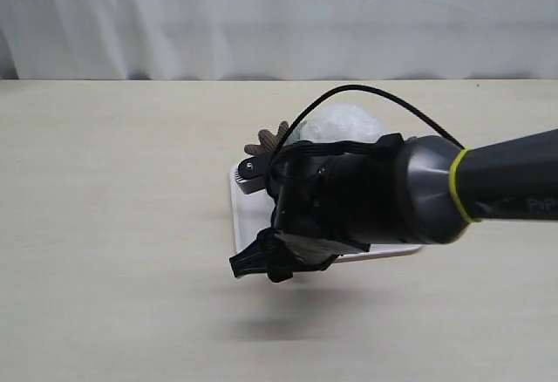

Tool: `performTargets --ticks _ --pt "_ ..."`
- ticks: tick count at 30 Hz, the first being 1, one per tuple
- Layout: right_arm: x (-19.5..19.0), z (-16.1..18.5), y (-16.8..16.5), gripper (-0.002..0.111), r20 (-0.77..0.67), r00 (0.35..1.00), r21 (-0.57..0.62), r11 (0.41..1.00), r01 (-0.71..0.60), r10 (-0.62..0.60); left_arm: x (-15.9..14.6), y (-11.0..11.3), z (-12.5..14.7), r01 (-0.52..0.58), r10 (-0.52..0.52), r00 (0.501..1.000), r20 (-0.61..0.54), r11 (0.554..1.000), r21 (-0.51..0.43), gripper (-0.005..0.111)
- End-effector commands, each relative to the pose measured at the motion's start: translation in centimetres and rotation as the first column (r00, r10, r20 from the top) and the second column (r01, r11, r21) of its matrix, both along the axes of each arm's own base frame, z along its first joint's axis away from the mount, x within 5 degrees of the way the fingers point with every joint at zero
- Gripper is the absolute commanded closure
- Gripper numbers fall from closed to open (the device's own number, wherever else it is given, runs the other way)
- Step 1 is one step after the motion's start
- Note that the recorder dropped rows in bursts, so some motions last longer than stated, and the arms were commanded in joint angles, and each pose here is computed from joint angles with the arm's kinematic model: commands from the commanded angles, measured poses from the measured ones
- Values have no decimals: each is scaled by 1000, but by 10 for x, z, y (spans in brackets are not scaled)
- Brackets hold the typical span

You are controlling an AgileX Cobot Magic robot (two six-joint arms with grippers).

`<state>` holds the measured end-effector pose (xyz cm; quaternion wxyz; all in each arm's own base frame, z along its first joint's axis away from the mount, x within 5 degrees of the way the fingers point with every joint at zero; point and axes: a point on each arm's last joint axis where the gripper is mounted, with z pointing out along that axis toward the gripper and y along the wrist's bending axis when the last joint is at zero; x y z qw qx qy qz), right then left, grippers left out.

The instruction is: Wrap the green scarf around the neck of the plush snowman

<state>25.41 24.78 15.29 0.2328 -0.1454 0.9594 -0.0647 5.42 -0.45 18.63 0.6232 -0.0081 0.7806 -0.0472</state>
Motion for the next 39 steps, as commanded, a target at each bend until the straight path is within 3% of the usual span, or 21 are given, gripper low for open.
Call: performTargets --ticks 1,6,10,16,22,30,39 --pt "5 -11 2 57 35 999 -19 1000 -4 5 0 0 0 7 -7 1000 6 1000 -2 107" --pt "9 -20 1 76 63 998 -58 998 -16 19 0 0 0 7 -7 1000 6 1000 -2 107" --pt "9 -19 0 104 60 996 -100 993 -64 71 0 0 0 7 -7 1000 6 1000 -2 107" --pt "6 -5 -16 104 32 997 -268 962 -55 66 0 0 0 7 -7 1000 6 1000 -2 107" --pt "-1 15 -37 104 -16 999 -472 880 -45 43 0 0 0 7 -7 1000 6 1000 -2 107" --pt "-12 -5 -56 104 -94 990 -588 796 -141 106 0 0 0 7 -7 1000 6 1000 -2 107" --pt "-12 -8 -58 104 -88 989 -600 787 -145 116 0 0 0 7 -7 1000 6 1000 -2 107"
